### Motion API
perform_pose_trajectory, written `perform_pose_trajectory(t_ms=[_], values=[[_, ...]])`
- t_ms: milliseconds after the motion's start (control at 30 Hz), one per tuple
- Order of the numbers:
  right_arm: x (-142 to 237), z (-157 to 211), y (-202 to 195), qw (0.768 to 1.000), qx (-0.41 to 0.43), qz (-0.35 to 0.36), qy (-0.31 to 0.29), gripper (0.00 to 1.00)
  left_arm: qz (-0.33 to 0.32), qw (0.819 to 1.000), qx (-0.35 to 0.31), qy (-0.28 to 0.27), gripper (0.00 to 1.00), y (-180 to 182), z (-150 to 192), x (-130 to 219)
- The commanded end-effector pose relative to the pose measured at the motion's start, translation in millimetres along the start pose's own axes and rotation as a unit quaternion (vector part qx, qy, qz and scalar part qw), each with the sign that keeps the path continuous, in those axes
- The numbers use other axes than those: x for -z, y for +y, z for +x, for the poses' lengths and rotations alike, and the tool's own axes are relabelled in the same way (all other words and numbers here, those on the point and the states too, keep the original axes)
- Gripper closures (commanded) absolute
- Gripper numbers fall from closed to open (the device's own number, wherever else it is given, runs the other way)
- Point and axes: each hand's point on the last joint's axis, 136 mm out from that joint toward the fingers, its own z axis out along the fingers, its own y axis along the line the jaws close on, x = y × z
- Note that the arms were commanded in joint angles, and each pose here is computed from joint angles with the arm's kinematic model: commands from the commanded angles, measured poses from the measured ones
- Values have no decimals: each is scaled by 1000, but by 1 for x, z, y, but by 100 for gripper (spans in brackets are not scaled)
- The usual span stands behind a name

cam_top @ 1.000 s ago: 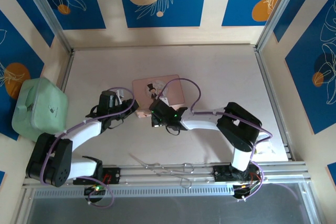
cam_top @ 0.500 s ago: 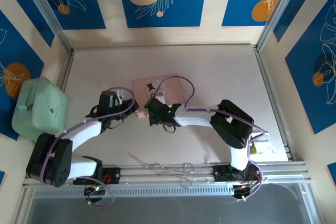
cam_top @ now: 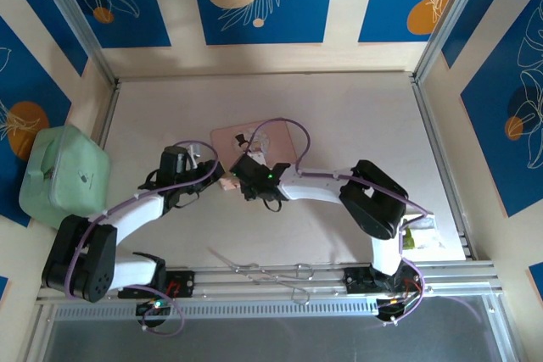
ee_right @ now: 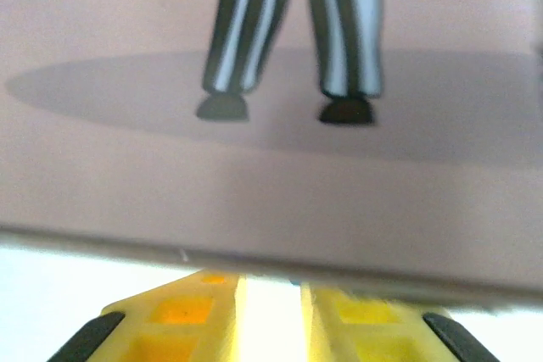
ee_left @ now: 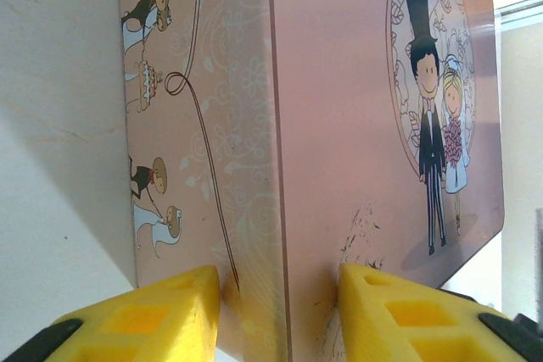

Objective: Unlock the padlock with the key

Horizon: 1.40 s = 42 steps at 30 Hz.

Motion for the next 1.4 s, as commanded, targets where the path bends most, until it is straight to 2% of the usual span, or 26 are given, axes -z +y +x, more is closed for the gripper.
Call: perform_pose_trajectory(t_ms=[0,33,167,267,400,467,600,833,1100,1133,1167,1367], values=[[34,-12,-10,999,-1,-13,-48,76,-10,999,-2,35,59,6,14,2],[40,-13,-12,998,-5,-25,-56,74,-10,999,-1,34,59,6,13,2],[50,-13,-31,995,-24,-64,-72,59,-2,999,-6,31,57,-3,6,1],[59,-14,-43,992,-40,-79,-86,53,3,999,-11,30,54,-12,0,3],[85,-18,-44,977,-51,-98,-183,44,8,999,-18,28,54,-20,-7,4],[83,-17,-53,972,-73,-91,-205,37,7,999,-17,27,54,-21,-8,3],[62,-7,-61,975,-115,-95,-163,40,6,999,-13,30,54,-19,-8,1],[42,8,-37,969,-125,-186,-109,44,-2,999,-22,38,53,-15,-5,3],[43,15,-38,964,-139,-198,-111,44,-38,997,-59,18,29,-15,-10,28],[44,16,-38,964,-138,-199,-113,44,-41,997,-63,18,21,-16,-9,32],[45,17,-39,963,-137,-199,-118,44,-44,997,-67,18,16,-17,-9,35],[54,13,-38,964,-130,-200,-121,44,-66,996,-52,3,16,-21,-2,53]])
